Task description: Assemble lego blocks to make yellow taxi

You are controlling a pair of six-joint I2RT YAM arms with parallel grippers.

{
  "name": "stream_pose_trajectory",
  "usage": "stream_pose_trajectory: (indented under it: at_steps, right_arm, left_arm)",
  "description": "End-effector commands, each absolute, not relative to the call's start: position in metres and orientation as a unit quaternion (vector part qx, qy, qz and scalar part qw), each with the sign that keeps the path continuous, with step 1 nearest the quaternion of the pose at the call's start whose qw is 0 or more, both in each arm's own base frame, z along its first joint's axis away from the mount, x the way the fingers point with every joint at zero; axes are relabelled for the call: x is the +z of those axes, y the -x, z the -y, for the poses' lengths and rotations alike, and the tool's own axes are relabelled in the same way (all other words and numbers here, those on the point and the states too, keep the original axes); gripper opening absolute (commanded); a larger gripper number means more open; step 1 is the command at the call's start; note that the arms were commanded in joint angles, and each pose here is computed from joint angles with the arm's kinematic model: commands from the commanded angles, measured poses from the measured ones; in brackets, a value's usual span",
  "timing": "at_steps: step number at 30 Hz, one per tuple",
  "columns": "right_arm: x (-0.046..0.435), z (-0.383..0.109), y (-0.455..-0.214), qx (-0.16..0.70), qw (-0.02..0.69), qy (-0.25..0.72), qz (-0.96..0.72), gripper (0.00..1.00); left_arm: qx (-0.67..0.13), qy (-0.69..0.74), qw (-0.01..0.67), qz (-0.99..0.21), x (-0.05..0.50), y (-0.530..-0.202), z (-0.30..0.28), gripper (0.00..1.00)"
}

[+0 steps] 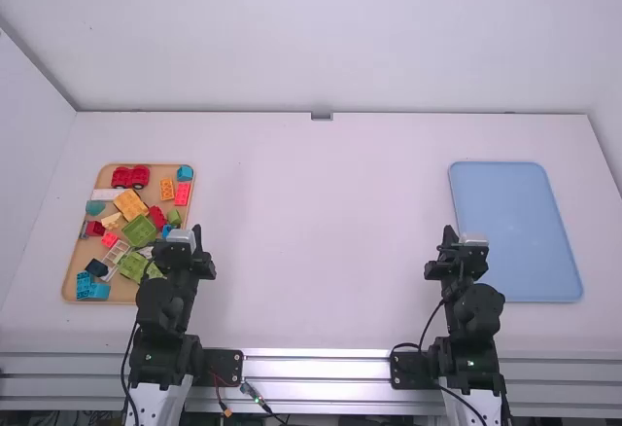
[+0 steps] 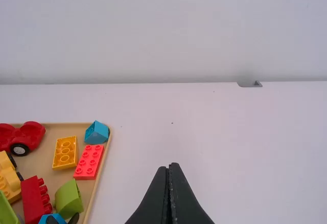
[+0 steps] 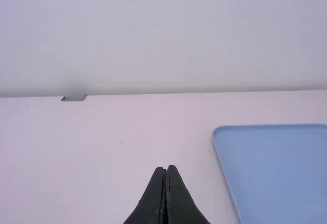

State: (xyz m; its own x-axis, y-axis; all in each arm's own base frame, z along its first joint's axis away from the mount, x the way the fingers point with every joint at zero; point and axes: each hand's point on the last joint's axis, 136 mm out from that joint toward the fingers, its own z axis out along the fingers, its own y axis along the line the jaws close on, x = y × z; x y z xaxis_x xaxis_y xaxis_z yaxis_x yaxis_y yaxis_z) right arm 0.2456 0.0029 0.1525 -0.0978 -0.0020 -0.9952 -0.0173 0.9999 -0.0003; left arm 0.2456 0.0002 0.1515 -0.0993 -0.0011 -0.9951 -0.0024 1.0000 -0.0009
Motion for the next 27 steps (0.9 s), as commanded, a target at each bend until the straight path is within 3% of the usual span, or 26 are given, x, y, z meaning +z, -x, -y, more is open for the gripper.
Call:
stream_pose_trajectory:
  at_steps: [1, 14, 27]
  right_arm:
    - [0.152, -0.003, -0.246, 0.004, 0.672, 0.007, -0.741, 0.0]
    - [0.17, -0.004, -0.247, 0.005, 0.67, 0.013, -0.742, 0.07]
    - [0.221, -0.009, -0.263, 0.005, 0.642, 0.031, -0.766, 0.26]
  left_arm:
    - [0.001, 0.001, 0.671, -0.741, 0.152, -0.246, 0.0, 0.0]
    - [0.012, 0.013, 0.668, -0.744, 0.169, -0.246, -0.006, 0.07]
    - [0.025, 0.08, 0.606, -0.791, 0.227, -0.253, -0.027, 0.26]
